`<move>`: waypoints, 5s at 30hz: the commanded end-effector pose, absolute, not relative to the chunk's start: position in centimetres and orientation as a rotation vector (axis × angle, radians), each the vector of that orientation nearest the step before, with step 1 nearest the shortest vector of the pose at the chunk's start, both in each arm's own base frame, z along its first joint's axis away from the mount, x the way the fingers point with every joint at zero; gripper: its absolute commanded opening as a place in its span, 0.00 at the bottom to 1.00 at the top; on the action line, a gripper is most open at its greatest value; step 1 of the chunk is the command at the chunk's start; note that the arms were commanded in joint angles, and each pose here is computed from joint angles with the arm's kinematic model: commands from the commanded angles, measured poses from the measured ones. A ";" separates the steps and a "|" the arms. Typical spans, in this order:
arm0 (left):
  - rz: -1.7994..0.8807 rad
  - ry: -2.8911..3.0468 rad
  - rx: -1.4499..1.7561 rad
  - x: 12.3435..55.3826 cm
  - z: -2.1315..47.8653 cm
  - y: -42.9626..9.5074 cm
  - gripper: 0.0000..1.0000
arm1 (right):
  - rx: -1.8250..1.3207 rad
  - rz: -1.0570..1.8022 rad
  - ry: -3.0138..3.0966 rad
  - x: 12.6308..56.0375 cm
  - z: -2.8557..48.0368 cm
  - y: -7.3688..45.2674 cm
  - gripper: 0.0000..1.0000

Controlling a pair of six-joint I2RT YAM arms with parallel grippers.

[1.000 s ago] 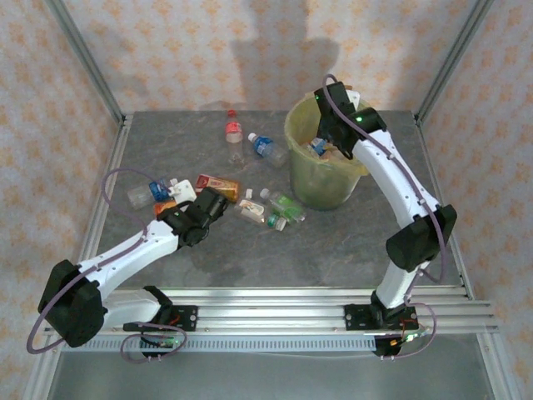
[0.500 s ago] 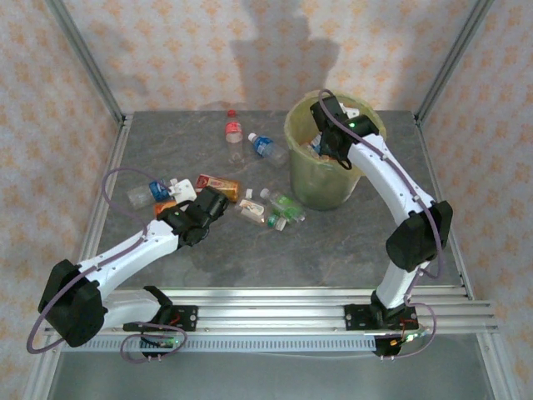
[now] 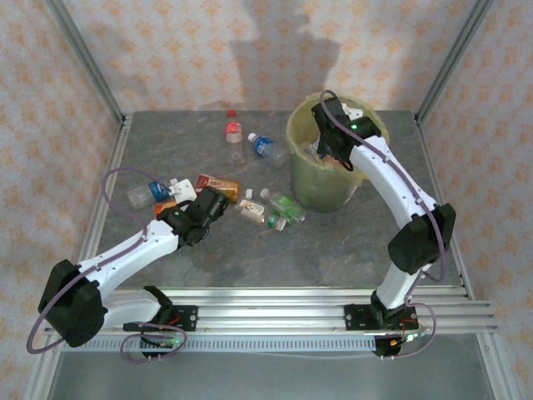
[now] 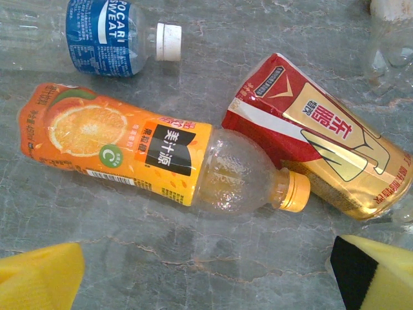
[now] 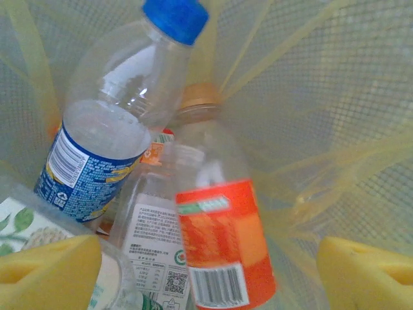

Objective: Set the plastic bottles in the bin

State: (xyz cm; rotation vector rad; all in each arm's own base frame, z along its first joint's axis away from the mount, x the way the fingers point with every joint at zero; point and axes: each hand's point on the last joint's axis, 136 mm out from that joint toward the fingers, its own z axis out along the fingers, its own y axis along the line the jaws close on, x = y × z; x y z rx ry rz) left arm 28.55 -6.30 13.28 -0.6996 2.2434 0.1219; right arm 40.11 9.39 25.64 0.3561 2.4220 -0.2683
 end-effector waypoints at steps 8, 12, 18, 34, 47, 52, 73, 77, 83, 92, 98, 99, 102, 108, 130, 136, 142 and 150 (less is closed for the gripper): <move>0.132 2.188 -0.717 29.2 15.1 -5.8 1.00 | 0.253 -0.036 2.283 38.7 32.1 10.4 0.99; 0.130 2.181 -0.719 29.1 15.2 -5.7 1.00 | 0.164 0.065 2.225 38.3 34.3 12.4 0.99; 0.128 2.168 -0.723 29.1 15.5 -5.5 1.00 | 0.008 0.090 2.160 37.3 36.6 15.9 0.99; 0.147 2.014 -0.872 26.9 17.0 -2.4 1.00 | -0.539 0.218 2.196 32.5 34.2 30.3 0.99; 0.113 1.844 -1.022 23.9 17.6 0.8 1.00 | -0.725 0.187 2.496 30.9 22.0 34.9 0.87; 0.114 1.833 -1.034 23.6 17.7 1.1 1.00 | -0.758 0.152 2.590 30.8 18.2 35.5 0.85; 0.119 1.830 -1.032 23.6 17.8 1.2 1.00 | -0.908 -0.059 2.699 32.5 9.6 37.0 0.84; 0.121 1.836 -1.028 23.6 17.7 1.1 1.00 | -0.922 -0.093 2.706 32.8 8.5 37.0 0.87; 0.122 1.840 -1.027 23.6 17.5 1.1 1.00 | -0.936 -0.092 2.732 32.7 7.4 37.3 0.86; 0.102 1.845 -1.030 23.9 17.2 0.8 1.00 | -0.934 -0.044 2.797 31.4 5.9 37.4 0.81; 0.105 1.843 -1.028 23.9 17.3 0.8 1.00 | -0.925 -0.015 2.836 30.8 4.9 37.5 0.78; 0.103 1.842 -1.029 23.9 17.3 0.8 1.00 | -0.923 -0.019 2.841 30.7 4.7 37.4 0.78; 0.105 1.843 -1.028 23.9 17.3 0.8 1.00 | -0.912 -0.037 2.850 30.7 4.2 37.1 0.79; 0.103 1.848 -1.026 24.0 17.2 0.7 1.00 | -0.895 -0.064 2.871 30.5 3.2 36.9 0.79; 0.118 1.876 -1.004 24.7 17.2 0.1 1.00 | -0.883 0.076 2.789 29.6 8.4 38.1 0.39; 0.109 1.882 -1.000 25.0 17.3 -0.2 1.00 | -0.798 0.168 2.667 30.2 14.6 38.0 0.30; 0.112 1.886 -0.992 25.3 17.5 -0.4 1.00 | -0.694 0.142 2.524 31.3 20.8 36.1 0.22; 0.101 1.901 -0.977 25.9 17.7 -1.0 1.00 | -0.595 0.217 2.304 32.1 29.9 33.6 0.19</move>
